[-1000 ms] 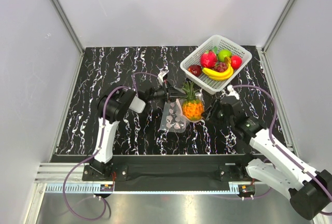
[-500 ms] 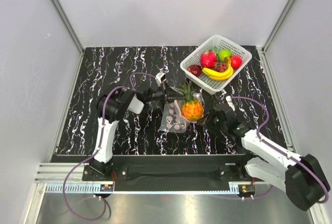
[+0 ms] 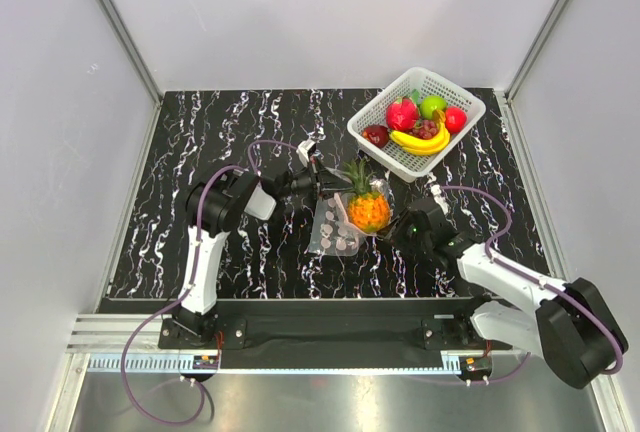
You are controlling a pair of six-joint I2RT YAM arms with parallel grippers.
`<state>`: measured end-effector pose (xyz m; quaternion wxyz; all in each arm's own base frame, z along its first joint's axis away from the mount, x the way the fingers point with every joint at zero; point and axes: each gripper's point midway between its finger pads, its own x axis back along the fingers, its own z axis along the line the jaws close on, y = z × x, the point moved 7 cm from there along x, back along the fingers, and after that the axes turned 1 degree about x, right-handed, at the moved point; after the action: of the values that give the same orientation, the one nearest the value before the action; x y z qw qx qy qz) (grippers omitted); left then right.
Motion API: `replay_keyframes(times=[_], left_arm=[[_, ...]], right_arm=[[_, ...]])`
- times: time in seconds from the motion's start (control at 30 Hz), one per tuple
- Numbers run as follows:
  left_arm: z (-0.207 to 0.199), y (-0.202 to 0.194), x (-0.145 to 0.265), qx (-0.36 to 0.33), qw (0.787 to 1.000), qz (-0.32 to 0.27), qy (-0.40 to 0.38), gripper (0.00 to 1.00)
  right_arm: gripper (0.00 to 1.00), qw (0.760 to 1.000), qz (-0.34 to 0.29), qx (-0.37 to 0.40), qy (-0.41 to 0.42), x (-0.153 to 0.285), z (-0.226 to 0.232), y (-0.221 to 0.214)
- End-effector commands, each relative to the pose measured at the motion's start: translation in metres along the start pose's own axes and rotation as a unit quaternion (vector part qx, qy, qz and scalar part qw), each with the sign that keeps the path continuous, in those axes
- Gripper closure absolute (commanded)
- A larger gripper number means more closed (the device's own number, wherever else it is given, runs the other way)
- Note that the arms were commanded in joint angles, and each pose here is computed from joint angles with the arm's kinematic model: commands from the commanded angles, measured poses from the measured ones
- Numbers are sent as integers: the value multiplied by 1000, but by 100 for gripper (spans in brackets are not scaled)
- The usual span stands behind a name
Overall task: Place the food in the zip-top bag and seal the zipper
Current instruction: Adjust the zipper food storage bag at the center of the board.
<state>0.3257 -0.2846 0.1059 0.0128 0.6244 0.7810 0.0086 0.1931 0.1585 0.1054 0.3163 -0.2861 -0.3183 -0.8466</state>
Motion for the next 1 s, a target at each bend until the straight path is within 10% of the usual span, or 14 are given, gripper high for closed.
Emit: replay_keyframes(times=[0.0, 0.73, 0.97], left_arm=[[-22, -6, 5, -121, 990, 3, -78, 100], [-19, -10, 7, -135, 990, -3, -51, 100], [-19, -10, 7, -139, 989, -3, -46, 100]], right_arm=[[63, 999, -30, -12, 28, 2, 9, 9], [69, 995, -96, -19, -12, -23, 25, 35], [88, 988, -151, 9, -4, -27, 33, 51]])
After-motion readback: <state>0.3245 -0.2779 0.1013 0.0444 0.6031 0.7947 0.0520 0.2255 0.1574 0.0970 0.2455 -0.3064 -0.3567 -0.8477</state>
